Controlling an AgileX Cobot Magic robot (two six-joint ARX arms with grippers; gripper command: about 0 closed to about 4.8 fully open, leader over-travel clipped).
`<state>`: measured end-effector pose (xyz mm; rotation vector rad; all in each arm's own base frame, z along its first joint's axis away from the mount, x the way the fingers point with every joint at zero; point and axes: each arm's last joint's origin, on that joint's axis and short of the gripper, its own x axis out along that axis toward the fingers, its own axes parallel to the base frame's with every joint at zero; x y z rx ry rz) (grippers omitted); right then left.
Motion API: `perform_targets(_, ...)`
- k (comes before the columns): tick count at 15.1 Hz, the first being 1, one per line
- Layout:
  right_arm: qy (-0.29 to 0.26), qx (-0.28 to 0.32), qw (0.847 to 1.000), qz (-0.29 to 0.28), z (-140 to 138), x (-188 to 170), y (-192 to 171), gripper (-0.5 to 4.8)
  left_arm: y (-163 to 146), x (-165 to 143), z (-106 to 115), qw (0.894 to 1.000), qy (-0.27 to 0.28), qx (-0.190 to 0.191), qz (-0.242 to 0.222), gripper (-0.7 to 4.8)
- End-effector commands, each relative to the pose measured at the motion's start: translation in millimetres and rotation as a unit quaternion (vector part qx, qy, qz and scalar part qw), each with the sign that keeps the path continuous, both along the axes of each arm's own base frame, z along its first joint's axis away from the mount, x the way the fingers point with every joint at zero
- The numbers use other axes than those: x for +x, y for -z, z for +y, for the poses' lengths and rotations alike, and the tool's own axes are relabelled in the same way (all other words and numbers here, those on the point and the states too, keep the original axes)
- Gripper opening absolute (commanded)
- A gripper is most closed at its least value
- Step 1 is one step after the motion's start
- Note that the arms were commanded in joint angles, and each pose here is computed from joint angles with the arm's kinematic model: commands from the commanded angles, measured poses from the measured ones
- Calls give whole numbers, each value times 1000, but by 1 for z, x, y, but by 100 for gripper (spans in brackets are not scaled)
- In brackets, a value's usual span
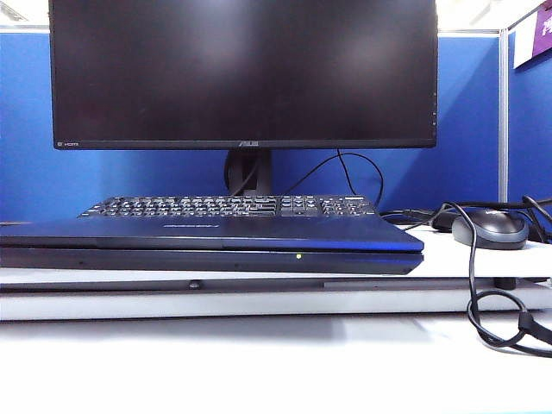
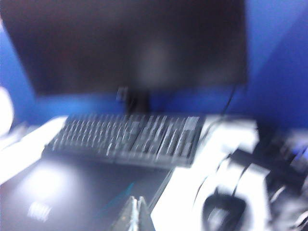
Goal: Close the lid of the black laptop.
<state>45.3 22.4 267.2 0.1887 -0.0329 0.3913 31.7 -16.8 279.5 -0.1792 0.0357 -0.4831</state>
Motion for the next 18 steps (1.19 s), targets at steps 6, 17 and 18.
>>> perform_targets(6,-161,26,987,9,31,31,81,-1,63,33,-21,992,43,-80,88,-4)
perform_targets(17,-177,15,984,32,33,34,98,-1,129,50,-34,988,84,-45,125,-4)
perform_targets(18,-176,15,984,32,33,34,98,-1,128,50,-34,988,87,-43,116,-4)
